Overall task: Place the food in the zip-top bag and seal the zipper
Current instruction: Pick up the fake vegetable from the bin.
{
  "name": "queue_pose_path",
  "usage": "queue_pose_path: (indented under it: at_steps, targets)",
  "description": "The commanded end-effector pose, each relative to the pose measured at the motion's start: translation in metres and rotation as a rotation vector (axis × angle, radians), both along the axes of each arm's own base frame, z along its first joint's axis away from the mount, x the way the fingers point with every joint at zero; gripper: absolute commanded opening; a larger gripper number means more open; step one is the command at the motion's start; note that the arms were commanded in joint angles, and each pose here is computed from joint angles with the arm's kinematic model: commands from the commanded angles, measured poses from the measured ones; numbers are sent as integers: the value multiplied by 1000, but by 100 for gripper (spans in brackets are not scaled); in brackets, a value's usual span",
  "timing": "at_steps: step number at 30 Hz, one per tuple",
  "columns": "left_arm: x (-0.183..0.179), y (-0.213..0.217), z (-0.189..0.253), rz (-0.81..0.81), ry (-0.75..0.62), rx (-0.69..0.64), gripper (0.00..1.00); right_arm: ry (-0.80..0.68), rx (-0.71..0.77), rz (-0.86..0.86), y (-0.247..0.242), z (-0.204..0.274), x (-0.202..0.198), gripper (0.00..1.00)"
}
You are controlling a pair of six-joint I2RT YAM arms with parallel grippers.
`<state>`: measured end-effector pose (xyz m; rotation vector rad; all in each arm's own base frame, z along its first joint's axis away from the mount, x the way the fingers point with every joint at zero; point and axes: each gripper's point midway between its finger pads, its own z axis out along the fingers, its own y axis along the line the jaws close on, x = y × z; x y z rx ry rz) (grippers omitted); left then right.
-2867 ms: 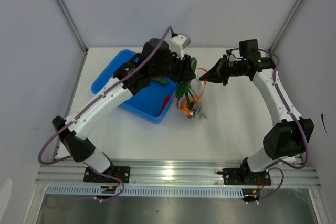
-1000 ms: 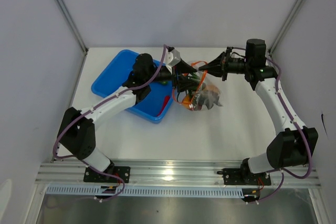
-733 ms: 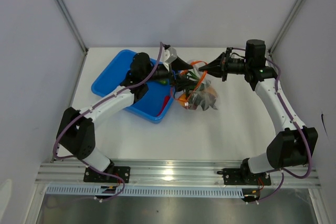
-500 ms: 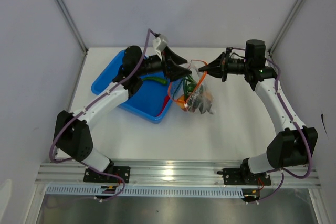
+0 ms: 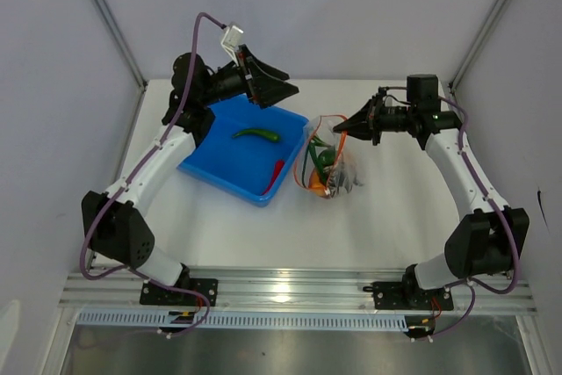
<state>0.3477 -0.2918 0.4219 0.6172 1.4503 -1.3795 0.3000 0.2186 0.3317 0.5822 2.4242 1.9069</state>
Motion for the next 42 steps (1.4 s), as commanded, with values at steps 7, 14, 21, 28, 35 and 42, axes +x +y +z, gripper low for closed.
queue_pose_path:
  at_steps: [7,14,21,28,35,42]
  targets:
    - [13,7,6,31,161,-80,99,-47,-8,5,-7,3,10,0]
    - [72,31,-44,344,312,179,100,-25,-13,-15,-13,-5,20,0]
    - [79,64,-49,506,222,74,100,-6,-23,-24,-20,-12,28,0]
    - [128,65,-119,556,684,126,92,2,-23,-30,-21,-15,40,0]
    - [156,109,-178,918,975,117,92,16,-34,-30,-22,-22,45,0]
    - [157,158,-226,1303,1269,107,82,24,-42,-27,-23,-27,46,0]
